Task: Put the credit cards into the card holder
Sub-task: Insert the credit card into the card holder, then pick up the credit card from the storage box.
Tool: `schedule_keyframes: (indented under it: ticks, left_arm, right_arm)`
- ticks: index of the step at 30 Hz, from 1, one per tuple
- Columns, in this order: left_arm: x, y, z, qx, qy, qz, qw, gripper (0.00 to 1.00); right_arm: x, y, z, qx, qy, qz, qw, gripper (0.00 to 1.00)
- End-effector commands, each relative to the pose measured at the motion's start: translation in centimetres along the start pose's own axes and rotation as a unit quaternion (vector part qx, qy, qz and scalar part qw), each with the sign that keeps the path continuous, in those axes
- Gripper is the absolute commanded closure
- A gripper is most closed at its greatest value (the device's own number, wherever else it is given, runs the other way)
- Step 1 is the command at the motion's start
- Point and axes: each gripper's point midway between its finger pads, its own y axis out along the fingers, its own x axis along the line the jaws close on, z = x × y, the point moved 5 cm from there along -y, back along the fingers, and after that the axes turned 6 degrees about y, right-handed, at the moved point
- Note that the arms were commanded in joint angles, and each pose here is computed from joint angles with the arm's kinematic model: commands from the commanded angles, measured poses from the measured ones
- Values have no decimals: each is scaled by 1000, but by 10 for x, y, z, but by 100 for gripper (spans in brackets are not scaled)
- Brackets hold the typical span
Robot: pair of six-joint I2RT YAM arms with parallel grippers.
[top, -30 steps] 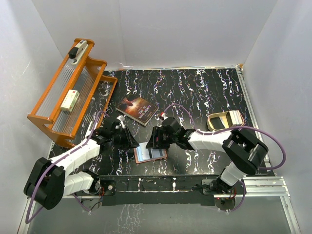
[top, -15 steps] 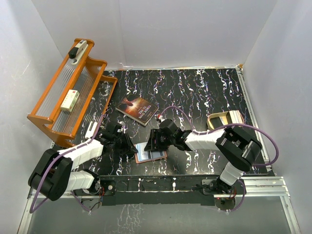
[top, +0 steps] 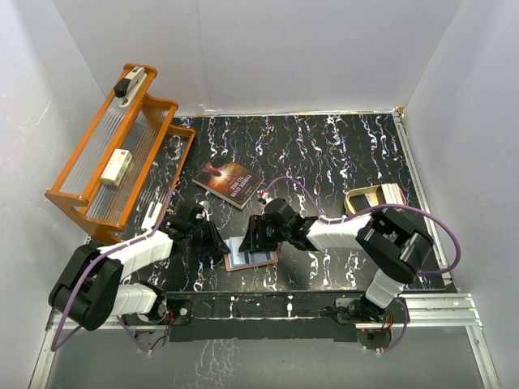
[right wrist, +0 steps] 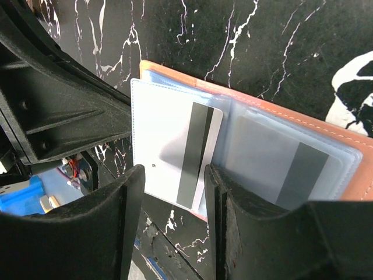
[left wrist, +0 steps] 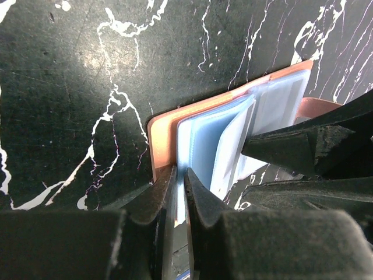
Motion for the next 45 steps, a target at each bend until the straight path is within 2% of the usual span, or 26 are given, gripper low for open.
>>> schedule_keyframes:
  ticks: [1,6,14,18,23,27,31,35,36,39,45]
  left_arm:
    - [-5,-5,-7,-7,18,-7,1000,90]
    - [-15,-21,-16,-34,30,-8,999,85]
    - [-35,-49,-29,-75,52,11,996,58]
    - [-49,-69,-37,-96,82,20,992,50]
    - [-67,-93,-43,-107,133,43,984,40]
    - [-74,-106,-43,-103,168,47,979,20]
    - [-75,-116,-42,-106,199,47,973,15]
    - [-71,-119,-39,-104,224,44,968,12]
    - [-71,-119,-38,-103,230,44,967,3]
    - [-66,-116,-34,-106,243,51,963,2]
    - [-66,-110,-35,-96,253,53,961,1]
  right_arm:
    - [29,-2,-11,-16,-30,-54,998,57]
    - [31,-15,-19,-31,-60,-24,997,56]
    - [22,-48,-45,-74,-101,77,989,54]
    - [11,-72,-72,-106,-126,146,975,53]
    - [-19,-110,-121,-149,-124,244,950,52]
    - [-50,-142,-156,-184,-101,312,927,52]
    - [-83,-174,-182,-192,-84,379,902,51]
    - [-110,-211,-206,-206,-67,457,863,50]
    - [-116,-220,-212,-208,-63,465,858,49]
    - [-131,-244,-225,-230,-48,483,844,45]
    - [-160,-275,-243,-244,-23,535,809,45]
